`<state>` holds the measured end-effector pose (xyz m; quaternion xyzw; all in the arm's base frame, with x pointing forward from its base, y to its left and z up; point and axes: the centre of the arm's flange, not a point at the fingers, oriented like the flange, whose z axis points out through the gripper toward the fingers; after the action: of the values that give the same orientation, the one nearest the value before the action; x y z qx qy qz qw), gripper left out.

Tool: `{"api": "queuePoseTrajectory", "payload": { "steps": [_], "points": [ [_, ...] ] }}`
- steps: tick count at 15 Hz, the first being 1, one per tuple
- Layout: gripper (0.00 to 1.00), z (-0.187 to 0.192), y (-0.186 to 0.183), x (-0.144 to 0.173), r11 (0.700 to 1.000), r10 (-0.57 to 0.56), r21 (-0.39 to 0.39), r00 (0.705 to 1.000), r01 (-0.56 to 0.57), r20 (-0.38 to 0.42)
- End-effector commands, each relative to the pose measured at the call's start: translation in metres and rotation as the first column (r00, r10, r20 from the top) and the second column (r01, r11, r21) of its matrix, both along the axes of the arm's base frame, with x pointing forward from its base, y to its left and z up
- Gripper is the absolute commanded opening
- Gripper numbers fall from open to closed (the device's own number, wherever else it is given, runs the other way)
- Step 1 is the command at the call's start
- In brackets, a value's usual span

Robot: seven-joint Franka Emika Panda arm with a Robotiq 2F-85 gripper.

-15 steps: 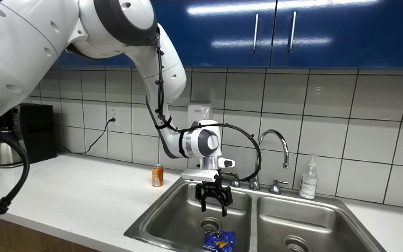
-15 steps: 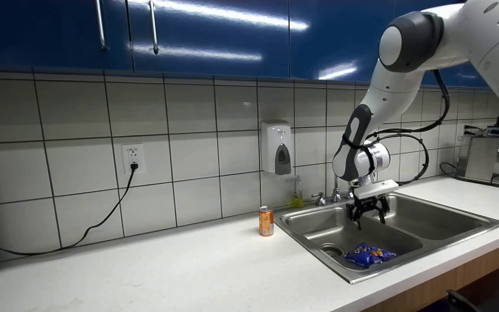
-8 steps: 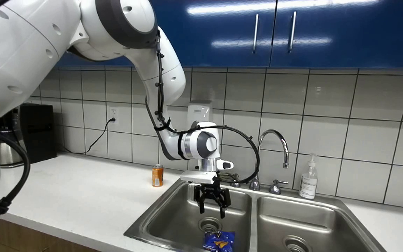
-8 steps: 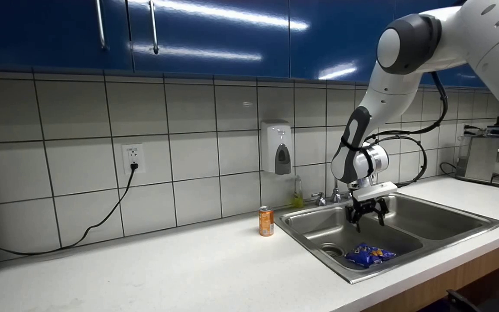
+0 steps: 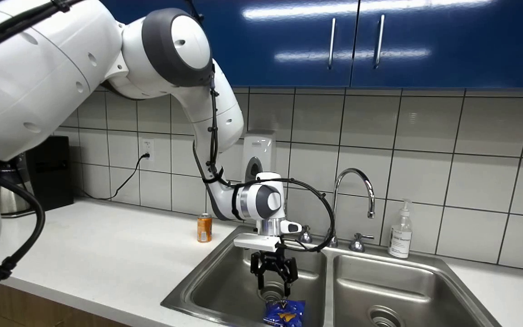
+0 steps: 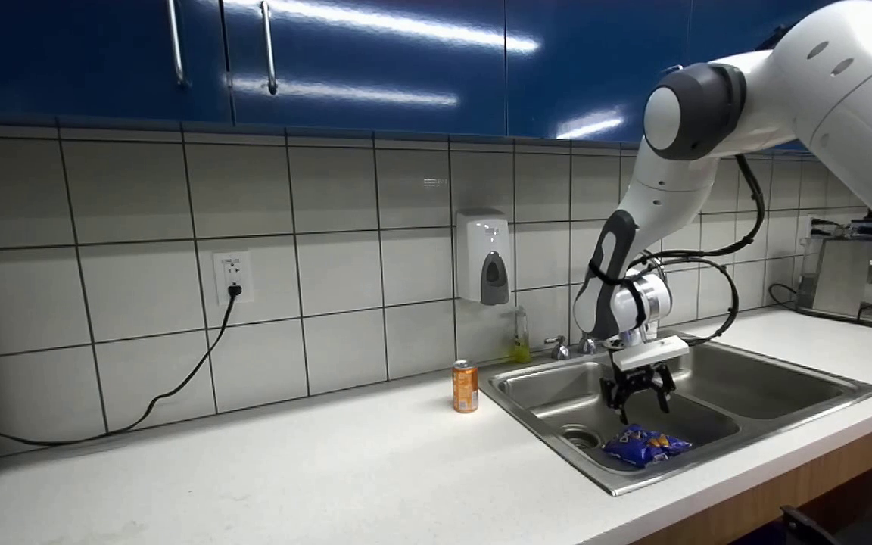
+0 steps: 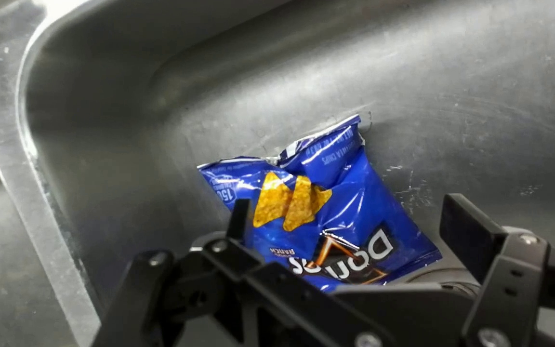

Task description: Remove the blue Doritos from the sink and put it on the counter

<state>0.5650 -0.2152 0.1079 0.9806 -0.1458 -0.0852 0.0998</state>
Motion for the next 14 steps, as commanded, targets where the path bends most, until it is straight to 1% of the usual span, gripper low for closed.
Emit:
{"api": "queuePoseTrajectory", "payload": {
  "steps": [1, 7, 14],
  "points": [
    [1.00, -0.018, -0.015, 0.016, 0.999, -0.044, 0.000, 0.999, 0.044, 0.003],
    [1.00, -0.041, -0.036, 0.027, 0.997, -0.075, -0.011, 0.997, 0.075, 0.001],
    [1.00, -0.064, -0.048, 0.028, 0.997, -0.077, -0.030, 0.997, 0.076, -0.011]
  ]
}}
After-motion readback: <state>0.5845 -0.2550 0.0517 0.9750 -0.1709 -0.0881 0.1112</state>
